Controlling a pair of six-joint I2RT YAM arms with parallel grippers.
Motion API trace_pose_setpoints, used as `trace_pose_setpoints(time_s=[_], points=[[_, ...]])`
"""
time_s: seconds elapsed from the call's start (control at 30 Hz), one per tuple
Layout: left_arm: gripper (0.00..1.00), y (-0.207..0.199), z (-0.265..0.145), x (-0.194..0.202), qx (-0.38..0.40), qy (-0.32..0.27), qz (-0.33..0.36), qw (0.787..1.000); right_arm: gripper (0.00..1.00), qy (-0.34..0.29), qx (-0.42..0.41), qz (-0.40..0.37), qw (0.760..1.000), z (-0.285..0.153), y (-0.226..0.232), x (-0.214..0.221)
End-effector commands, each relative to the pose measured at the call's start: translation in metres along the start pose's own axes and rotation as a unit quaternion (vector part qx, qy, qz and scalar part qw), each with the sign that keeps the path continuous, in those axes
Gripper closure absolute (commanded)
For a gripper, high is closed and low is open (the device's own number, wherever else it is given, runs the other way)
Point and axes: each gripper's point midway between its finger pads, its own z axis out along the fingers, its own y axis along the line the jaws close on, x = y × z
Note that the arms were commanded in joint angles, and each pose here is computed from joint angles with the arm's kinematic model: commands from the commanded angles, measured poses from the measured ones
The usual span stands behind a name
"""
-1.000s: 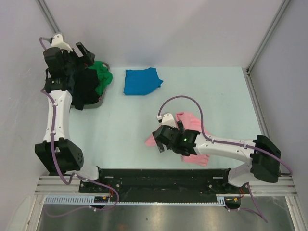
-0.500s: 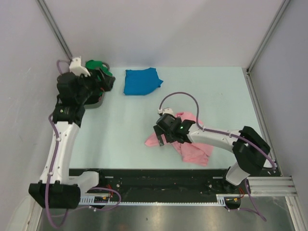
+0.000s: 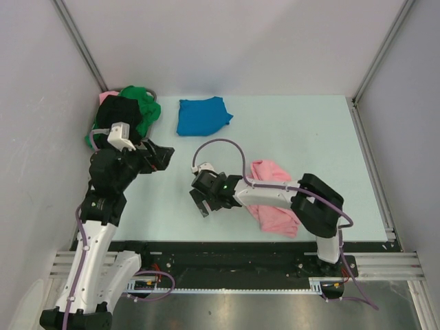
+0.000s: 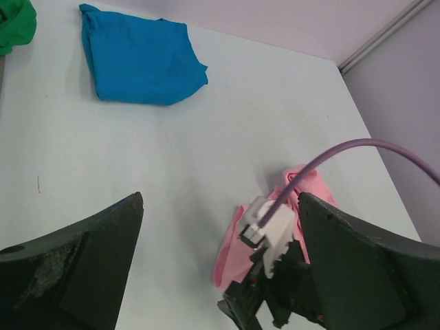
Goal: Fold and stack the t-shirts
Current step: Flatten the tshirt out
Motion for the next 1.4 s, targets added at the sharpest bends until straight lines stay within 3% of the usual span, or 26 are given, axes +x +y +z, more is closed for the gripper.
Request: trace_pose_setpoints(time_s=[0.0, 0.07, 0.17, 0.2, 0.27, 0.3, 0.33, 0.43, 0.57, 0.67, 0.73, 0.87, 0.93, 1.03, 1.17, 1.3, 1.37], points=[[0.02, -0.002, 0.000, 0.009, 0.003, 0.013, -0.017, 1.000, 0.06, -0.006, -0.003, -0.004, 1.000, 0.016, 0.011, -0.015], [0.02, 0.001, 0.001, 0.017, 0.004, 0.022, -0.017, 1.000, 0.08, 0.006, 0.001, -0.007, 1.000, 0.031, 0.011, -0.011], [0.00, 0.005, 0.000, 0.028, 0.004, 0.025, -0.017, 1.000, 0.28, 0.024, 0.014, -0.004, 1.000, 0.045, 0.008, -0.007], [0.00, 0.007, -0.001, 0.029, -0.001, 0.023, -0.016, 1.000, 0.43, 0.030, 0.016, -0.001, 0.999, 0.046, 0.006, -0.005], [0.00, 0.005, -0.004, 0.030, 0.009, 0.018, -0.007, 1.000, 0.62, 0.032, 0.022, 0.001, 0.999, 0.049, 0.004, -0.005], [0.00, 0.003, -0.005, 0.029, 0.012, 0.015, -0.006, 1.000, 0.88, 0.030, 0.031, 0.002, 0.999, 0.048, 0.002, -0.007], [0.00, 0.002, -0.007, 0.028, 0.017, 0.011, -0.002, 1.000, 1.00, 0.029, 0.038, 0.003, 0.999, 0.047, -0.001, -0.008], [0.00, -0.006, -0.009, 0.021, 0.030, 0.010, 0.002, 1.000, 1.00, 0.003, 0.062, 0.001, 0.998, 0.035, -0.008, -0.032], [0.00, -0.014, -0.010, 0.019, 0.043, 0.028, 0.010, 0.999, 1.00, -0.072, 0.096, 0.016, 0.993, -0.009, -0.026, -0.104], [0.00, -0.020, -0.013, 0.019, 0.059, 0.035, 0.022, 0.997, 1.00, -0.170, 0.112, 0.043, 0.978, -0.083, -0.048, -0.176], [0.00, -0.020, -0.017, 0.019, 0.061, 0.029, 0.029, 0.997, 1.00, -0.246, 0.115, 0.072, 0.960, -0.157, -0.070, -0.223], [0.00, -0.017, -0.018, 0.018, 0.051, 0.020, 0.031, 0.998, 1.00, -0.359, 0.134, 0.102, 0.918, -0.289, -0.106, -0.267], [0.00, -0.017, -0.019, 0.020, 0.052, 0.023, 0.028, 0.998, 1.00, -0.398, 0.180, 0.132, 0.890, -0.352, -0.139, -0.263], [0.00, -0.021, -0.019, 0.019, 0.063, 0.019, 0.029, 0.997, 1.00, -0.414, 0.251, 0.158, 0.860, -0.401, -0.182, -0.239], [0.00, -0.024, -0.020, 0.017, 0.072, 0.012, 0.029, 0.997, 1.00, -0.426, 0.323, 0.220, 0.816, -0.451, -0.251, -0.174], [0.00, -0.034, -0.016, 0.018, 0.099, 0.018, 0.003, 0.995, 1.00, -0.389, 0.365, 0.269, 0.802, -0.432, -0.292, -0.120], [0.00, -0.040, -0.014, 0.018, 0.117, 0.019, -0.008, 0.993, 1.00, -0.345, 0.365, 0.275, 0.820, -0.403, -0.298, -0.099]])
